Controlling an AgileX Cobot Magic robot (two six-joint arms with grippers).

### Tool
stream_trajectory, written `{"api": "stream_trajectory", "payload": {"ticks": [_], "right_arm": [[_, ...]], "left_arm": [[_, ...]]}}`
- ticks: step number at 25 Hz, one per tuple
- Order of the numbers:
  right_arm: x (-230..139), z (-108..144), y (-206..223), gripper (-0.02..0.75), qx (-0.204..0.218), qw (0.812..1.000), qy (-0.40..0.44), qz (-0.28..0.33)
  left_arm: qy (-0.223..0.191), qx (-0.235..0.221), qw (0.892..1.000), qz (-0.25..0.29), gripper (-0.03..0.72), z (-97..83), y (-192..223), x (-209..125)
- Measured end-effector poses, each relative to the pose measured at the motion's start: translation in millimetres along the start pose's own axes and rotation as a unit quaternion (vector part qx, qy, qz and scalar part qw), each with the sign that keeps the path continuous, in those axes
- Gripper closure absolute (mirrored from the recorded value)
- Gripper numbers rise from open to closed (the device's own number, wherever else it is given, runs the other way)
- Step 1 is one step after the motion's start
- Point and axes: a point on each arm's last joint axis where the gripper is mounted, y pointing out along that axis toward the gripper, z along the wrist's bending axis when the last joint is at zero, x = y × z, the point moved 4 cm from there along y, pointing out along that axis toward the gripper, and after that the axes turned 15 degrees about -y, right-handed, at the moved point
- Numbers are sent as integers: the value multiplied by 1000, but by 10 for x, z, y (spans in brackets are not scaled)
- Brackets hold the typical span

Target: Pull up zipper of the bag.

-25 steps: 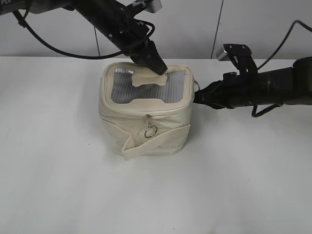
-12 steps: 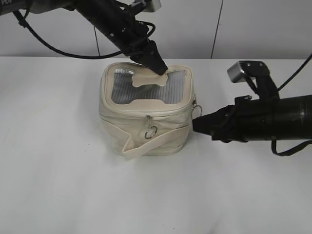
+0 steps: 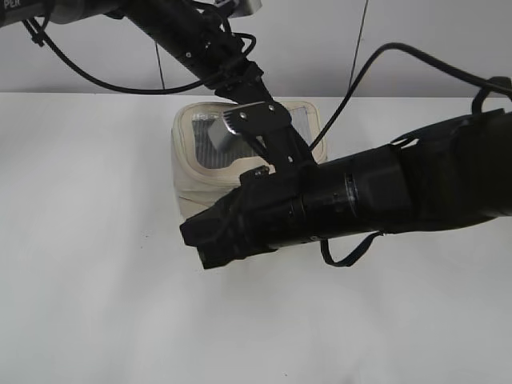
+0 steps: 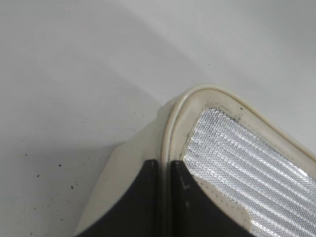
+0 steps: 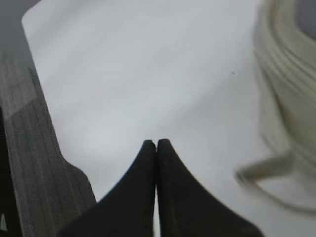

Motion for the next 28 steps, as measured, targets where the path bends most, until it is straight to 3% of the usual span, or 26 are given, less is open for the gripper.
{"api": "stream_trajectory", "payload": {"ticks": [4, 9, 12, 17, 22, 25, 28], "right_arm": [[-36, -124, 6, 689, -33, 997, 65, 15], [-281, -193, -319, 397, -71, 991, 102, 54], [-454, -312, -648, 316, -100, 981, 153, 63], [-558, -541, -1192, 298, -99, 963, 240, 65], [-594, -610, -1686, 299, -114, 952, 252, 132], [-634, -449, -1965, 300, -142, 951, 218, 167], [-656, -202, -2231, 300, -173, 955, 185, 157]], "left_arm": [[-10, 0, 1000, 0, 622, -1, 0, 1], [-28, 7, 999, -20, 468, -3, -199, 64], [-48, 34, 997, -41, 462, -20, -510, 129], [-76, 122, 988, -56, 503, -48, -998, 131], [-108, 144, 982, -50, 574, -258, -1253, -231], [-120, 159, 977, -75, 588, -505, -1493, -650], [-119, 180, 966, -140, 592, -873, -1894, -1188]]}}
